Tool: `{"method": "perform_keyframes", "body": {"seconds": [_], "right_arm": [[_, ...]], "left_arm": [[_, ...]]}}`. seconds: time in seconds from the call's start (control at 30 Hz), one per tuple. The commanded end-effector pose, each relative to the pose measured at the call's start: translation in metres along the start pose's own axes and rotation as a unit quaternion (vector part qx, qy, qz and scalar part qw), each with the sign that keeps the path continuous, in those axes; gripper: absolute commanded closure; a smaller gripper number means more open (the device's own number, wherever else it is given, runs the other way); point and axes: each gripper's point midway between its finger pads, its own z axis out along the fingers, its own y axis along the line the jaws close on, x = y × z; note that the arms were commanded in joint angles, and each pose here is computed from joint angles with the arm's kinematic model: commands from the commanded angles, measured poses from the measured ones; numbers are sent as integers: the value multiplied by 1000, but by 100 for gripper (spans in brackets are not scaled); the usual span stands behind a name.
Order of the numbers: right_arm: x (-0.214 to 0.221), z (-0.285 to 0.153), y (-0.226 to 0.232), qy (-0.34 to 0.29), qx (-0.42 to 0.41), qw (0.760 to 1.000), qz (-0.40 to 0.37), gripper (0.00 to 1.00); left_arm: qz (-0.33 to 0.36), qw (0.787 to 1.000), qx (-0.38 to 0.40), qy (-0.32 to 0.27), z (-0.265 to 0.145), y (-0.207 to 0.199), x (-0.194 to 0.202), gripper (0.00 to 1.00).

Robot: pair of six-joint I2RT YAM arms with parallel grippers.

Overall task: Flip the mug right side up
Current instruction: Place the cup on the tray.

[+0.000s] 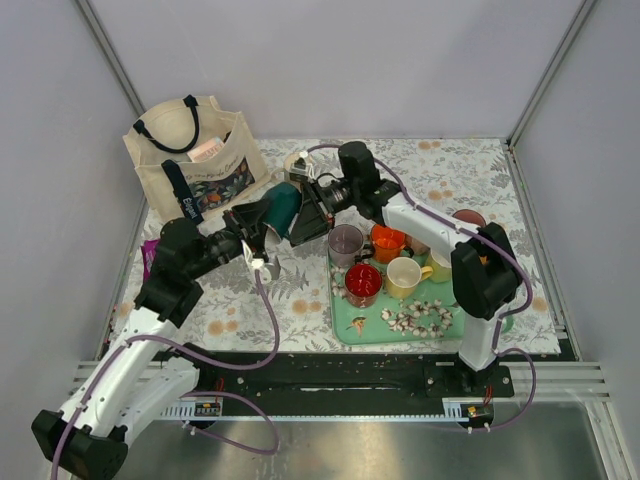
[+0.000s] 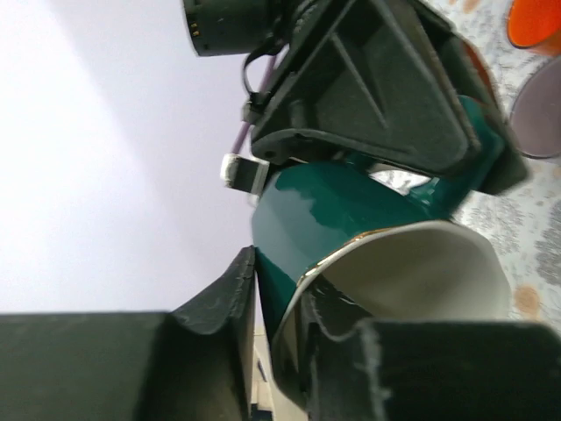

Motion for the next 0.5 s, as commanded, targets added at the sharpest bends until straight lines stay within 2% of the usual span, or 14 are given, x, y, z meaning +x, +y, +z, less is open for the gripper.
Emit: {"method": "perform_keyframes", "body": {"seconds": [0.0, 0.03, 0.07, 0.1, 0.2, 0.27, 0.33, 0.4, 0.47], "right_arm": [[19, -25, 64, 29, -37, 992, -118, 55], [17, -30, 68, 19, -33, 991, -129, 47], [15, -34, 72, 8, -29, 990, -138, 31], [14, -39, 77, 0, -25, 989, -149, 1], [12, -62, 87, -42, -4, 984, -173, 0], [12, -82, 88, -71, 13, 980, -186, 1], [14, -106, 86, -103, 31, 975, -194, 1], [15, -132, 85, -135, 48, 970, -195, 0], [15, -151, 89, -162, 63, 964, -201, 1]], "left_arm": [[-2, 999, -33, 1, 0, 30, -11, 94], [-13, 999, -31, 0, 1, 30, -14, 99], [-27, 999, -28, -3, 2, 28, -17, 100], [-41, 999, -23, -7, 2, 28, -22, 100], [-100, 995, -2, -21, 3, 28, -39, 100], [-171, 985, 25, -27, 3, 27, -52, 100], [-277, 956, 88, -37, 0, 16, -74, 100], [-350, 920, 168, -48, -7, -6, -95, 100], [-393, 890, 223, -59, -11, -24, -115, 100]]}}
